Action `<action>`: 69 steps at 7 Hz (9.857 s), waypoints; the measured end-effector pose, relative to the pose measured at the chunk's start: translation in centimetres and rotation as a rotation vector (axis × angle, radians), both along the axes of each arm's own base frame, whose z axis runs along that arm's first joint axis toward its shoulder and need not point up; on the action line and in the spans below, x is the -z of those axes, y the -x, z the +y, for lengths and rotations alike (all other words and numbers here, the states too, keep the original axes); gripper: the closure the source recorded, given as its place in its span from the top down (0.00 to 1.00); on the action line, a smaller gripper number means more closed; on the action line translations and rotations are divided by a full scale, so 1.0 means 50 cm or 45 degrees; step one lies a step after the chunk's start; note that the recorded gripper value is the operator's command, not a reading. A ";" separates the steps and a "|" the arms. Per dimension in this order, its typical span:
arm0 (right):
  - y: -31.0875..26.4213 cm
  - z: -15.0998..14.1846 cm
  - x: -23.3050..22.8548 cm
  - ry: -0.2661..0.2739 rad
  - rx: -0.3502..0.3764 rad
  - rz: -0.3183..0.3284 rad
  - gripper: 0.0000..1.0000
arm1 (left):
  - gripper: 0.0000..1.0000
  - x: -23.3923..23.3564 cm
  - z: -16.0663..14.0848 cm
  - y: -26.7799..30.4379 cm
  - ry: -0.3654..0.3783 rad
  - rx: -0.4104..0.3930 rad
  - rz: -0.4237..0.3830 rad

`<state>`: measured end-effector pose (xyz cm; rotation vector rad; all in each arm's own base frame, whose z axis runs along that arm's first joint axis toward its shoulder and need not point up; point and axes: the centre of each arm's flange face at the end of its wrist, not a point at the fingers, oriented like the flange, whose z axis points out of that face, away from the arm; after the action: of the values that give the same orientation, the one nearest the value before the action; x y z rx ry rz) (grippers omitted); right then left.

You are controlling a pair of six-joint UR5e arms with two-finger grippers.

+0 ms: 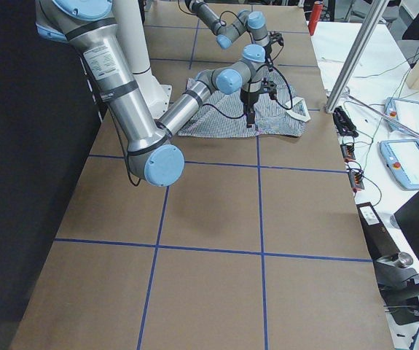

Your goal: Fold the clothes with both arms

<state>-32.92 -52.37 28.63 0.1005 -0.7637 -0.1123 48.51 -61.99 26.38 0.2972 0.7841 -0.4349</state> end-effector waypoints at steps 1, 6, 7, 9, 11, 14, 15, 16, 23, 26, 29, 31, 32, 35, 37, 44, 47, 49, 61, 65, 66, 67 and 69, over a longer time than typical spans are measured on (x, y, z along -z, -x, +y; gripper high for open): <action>-0.001 0.001 -0.002 0.001 -0.001 0.002 1.00 | 0.00 0.035 -0.012 -0.057 0.037 0.028 0.039; -0.001 0.000 -0.016 0.006 -0.002 0.017 1.00 | 1.00 0.074 -0.038 -0.189 0.041 0.061 0.192; 0.000 0.000 -0.017 0.007 -0.001 0.018 1.00 | 1.00 0.089 -0.035 -0.187 0.011 0.045 0.212; 0.001 0.006 -0.017 0.020 -0.007 0.012 1.00 | 1.00 0.111 -0.016 -0.175 -0.028 -0.029 0.228; 0.023 0.067 -0.029 0.059 -0.085 -0.078 1.00 | 1.00 0.097 0.053 -0.108 -0.028 -0.135 0.191; 0.150 0.276 -0.065 0.171 -0.250 -0.214 1.00 | 1.00 0.108 0.209 0.052 -0.015 -0.258 0.171; 0.220 0.364 -0.063 0.200 -0.295 -0.212 1.00 | 1.00 0.093 0.247 0.092 -0.012 -0.273 0.176; 0.278 0.447 -0.067 0.214 -0.328 -0.200 1.00 | 1.00 0.083 0.271 0.117 -0.012 -0.279 0.179; 0.317 0.610 -0.151 0.237 -0.298 -0.093 1.00 | 1.00 0.084 0.301 0.116 -0.006 -0.304 0.177; 0.326 0.630 -0.154 0.240 -0.272 -0.079 0.44 | 1.00 0.085 0.310 0.105 -0.007 -0.315 0.176; 0.329 0.636 -0.160 0.258 -0.252 -0.070 0.00 | 1.00 0.086 0.310 0.104 -0.008 -0.315 0.176; 0.325 0.636 -0.154 0.267 -0.246 -0.077 0.00 | 1.00 0.086 0.311 0.102 -0.009 -0.317 0.177; 0.323 0.632 -0.151 0.275 -0.243 -0.081 0.00 | 1.00 0.087 0.312 0.102 -0.010 -0.318 0.177; 0.309 0.617 -0.136 0.275 -0.268 -0.105 0.00 | 1.00 0.088 0.326 0.090 0.007 -0.323 0.189; 0.277 0.600 -0.108 0.270 -0.293 -0.149 0.00 | 1.00 0.086 0.453 0.033 0.198 -0.289 0.251; 0.255 0.580 -0.073 0.268 -0.312 -0.209 0.00 | 0.96 -0.082 0.837 -0.113 0.555 -0.100 0.049; 0.249 0.575 -0.069 0.267 -0.319 -0.216 0.00 | 0.93 -0.088 0.829 -0.120 0.548 -0.094 0.042; 0.247 0.575 -0.067 0.267 -0.320 -0.218 0.00 | 0.89 -0.096 0.815 -0.121 0.548 -0.079 0.034; 0.175 0.586 -0.073 0.289 -0.294 -0.217 0.00 | 0.00 -0.005 0.808 -0.048 0.524 -0.097 0.167; 0.127 0.672 -0.068 0.422 -0.102 -0.205 0.00 | 0.00 0.097 0.911 0.074 0.461 -0.282 0.234; 0.133 0.705 -0.056 0.449 -0.061 -0.210 0.00 | 0.00 0.115 0.943 0.100 0.462 -0.327 0.234; 0.130 0.727 -0.037 0.470 -0.043 -0.231 0.00 | 0.00 0.123 0.964 0.113 0.464 -0.357 0.232; 0.099 0.677 -0.008 0.441 -0.114 -0.290 0.00 | 0.00 0.128 0.949 0.127 0.459 -0.335 0.239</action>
<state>-37.87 -18.53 29.01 -0.1847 -0.9942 0.1190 42.16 -14.55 19.97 -0.1849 0.8968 -0.3497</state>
